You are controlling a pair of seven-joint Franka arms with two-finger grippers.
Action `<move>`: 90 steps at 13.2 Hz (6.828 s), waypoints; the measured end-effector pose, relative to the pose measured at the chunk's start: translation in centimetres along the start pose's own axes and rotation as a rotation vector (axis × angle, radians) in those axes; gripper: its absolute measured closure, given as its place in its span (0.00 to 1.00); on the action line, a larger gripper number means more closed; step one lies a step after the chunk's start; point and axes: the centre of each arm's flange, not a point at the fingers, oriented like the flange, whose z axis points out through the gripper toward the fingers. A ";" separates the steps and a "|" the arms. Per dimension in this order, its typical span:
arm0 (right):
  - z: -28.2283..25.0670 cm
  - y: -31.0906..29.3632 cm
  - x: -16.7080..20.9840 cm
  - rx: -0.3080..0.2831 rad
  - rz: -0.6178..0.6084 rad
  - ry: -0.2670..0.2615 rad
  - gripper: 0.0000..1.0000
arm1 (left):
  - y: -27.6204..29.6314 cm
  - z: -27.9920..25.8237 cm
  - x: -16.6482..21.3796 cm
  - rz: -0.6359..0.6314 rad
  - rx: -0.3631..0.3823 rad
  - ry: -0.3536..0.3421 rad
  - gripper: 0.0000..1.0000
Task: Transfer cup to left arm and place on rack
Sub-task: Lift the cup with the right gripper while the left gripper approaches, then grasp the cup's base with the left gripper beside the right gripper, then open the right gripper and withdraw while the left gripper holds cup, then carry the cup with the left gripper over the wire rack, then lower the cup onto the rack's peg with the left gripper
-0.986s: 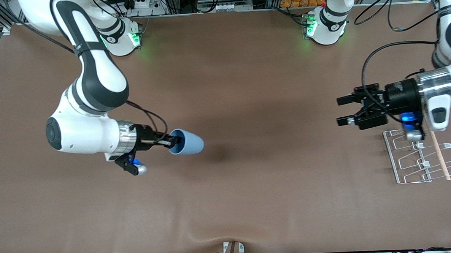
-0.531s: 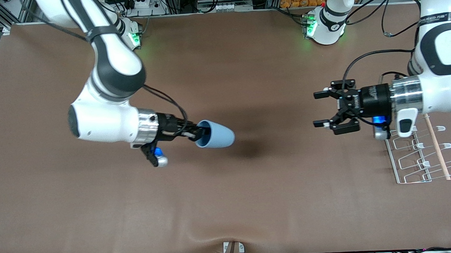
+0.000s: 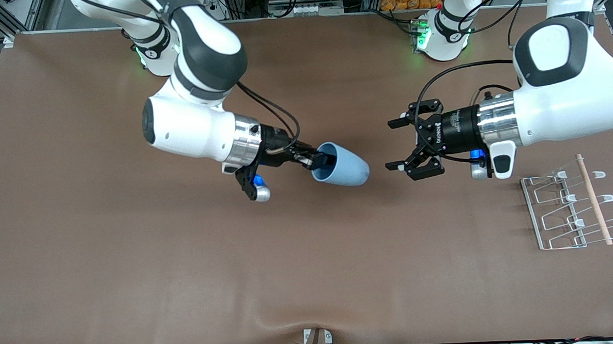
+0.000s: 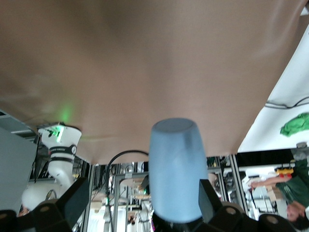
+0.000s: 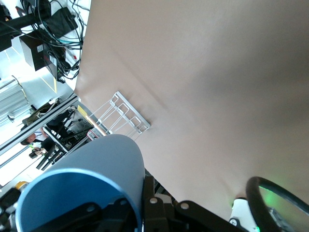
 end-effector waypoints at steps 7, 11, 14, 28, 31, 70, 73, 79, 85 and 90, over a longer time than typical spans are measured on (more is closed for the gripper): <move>0.9 -1.7 -4.1 0.048 0.047 -0.003 0.95 | 1.7 1.4 0.8 -0.018 -0.010 0.076 0.00; 1.3 -2.0 -5.0 0.071 0.041 0.007 0.95 | 2.0 2.3 0.4 -0.046 -0.010 0.070 0.00; 1.4 -2.1 -5.1 0.074 0.041 0.010 0.95 | 2.0 2.5 -0.5 -0.063 -0.010 0.067 0.00; 1.5 -2.0 -4.9 0.078 0.048 0.011 0.89 | 1.5 4.1 -1.8 -0.048 0.009 0.077 0.27; 0.8 -2.2 -4.3 0.085 0.045 0.025 0.53 | 2.0 2.7 -0.6 -0.053 -0.010 0.082 0.27; -49.6 19.1 8.9 -0.903 -0.486 0.178 0.00 | 3.2 -14.2 24.8 0.985 0.577 1.501 0.27; -48.4 17.7 7.3 -0.900 -0.460 0.208 0.00 | 2.3 -13.8 26.3 0.965 0.623 1.668 0.27; -48.3 16.4 6.2 -0.888 -0.500 0.263 0.00 | -1.4 -10.9 28.8 0.905 0.546 1.835 0.27; -48.0 16.1 6.1 -0.889 -0.508 0.264 0.00 | -4.3 -9.3 31.2 0.837 0.505 1.864 0.27; -48.1 16.2 6.2 -0.889 -0.505 0.263 0.00 | -6.6 -8.2 33.4 0.765 0.500 1.922 0.27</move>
